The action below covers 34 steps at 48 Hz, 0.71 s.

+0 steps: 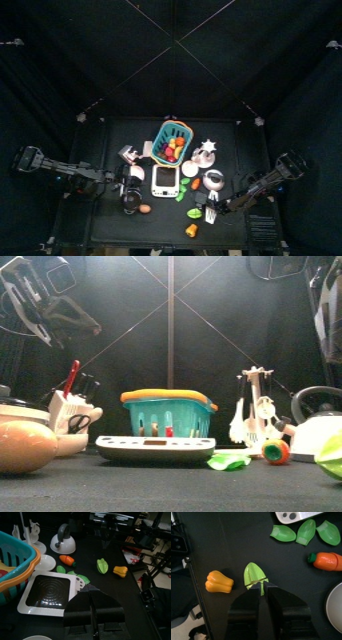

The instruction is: Grab starfruit

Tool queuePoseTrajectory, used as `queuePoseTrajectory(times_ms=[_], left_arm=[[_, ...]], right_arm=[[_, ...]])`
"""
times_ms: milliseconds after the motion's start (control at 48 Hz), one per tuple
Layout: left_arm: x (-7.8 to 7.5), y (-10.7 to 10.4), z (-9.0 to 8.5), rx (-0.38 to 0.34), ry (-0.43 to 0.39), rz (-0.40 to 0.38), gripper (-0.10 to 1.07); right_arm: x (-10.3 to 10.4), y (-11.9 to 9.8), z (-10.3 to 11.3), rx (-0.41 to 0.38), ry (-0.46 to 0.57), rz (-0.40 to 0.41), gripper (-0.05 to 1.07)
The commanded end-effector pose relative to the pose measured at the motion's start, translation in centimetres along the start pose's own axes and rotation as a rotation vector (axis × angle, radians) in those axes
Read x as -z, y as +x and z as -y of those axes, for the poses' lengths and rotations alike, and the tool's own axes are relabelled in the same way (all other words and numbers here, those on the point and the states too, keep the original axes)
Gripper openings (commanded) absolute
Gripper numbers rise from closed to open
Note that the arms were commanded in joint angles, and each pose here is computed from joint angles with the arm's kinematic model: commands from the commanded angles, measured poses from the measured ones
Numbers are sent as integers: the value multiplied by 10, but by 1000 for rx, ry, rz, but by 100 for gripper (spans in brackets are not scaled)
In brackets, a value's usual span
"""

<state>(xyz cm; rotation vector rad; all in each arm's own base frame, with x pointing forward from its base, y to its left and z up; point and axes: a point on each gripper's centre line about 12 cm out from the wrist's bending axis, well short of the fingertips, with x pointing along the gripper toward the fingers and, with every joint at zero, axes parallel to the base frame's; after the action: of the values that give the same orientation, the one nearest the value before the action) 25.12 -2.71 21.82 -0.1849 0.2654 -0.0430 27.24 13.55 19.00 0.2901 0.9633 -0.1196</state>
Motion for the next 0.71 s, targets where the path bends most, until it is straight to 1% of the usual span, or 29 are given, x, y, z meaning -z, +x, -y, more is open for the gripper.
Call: queuePoseTrajectory(times_ms=[0, 62, 188, 271, 438, 562, 688], left_arm=[[-5, 2, 1, 2, 2, 12, -2], [-4, 1, 1, 2, 1, 12, -2], [-3, 1, 1, 1, 1, 9, -2], [-3, 1, 0, 0, 2, 9, -2], [-2, 1, -1, -4, 0, 8, -2], [-1, 1, -1, -4, 0, 5, -2], [-1, 1, -1, -4, 2, 2, -2]], right_arm=[[-7, 0, -11, -36, -4, 19, 68], [-6, 6, -13, -33, -9, 10, 77], [-3, 12, -12, -19, -12, -4, 88], [-3, 14, -12, -15, -14, -7, 91], [0, 22, -11, 2, -11, -27, 92], [-1, 27, -15, -13, -11, -25, 94], [-1, 32, -18, -15, -22, -30, 98]])
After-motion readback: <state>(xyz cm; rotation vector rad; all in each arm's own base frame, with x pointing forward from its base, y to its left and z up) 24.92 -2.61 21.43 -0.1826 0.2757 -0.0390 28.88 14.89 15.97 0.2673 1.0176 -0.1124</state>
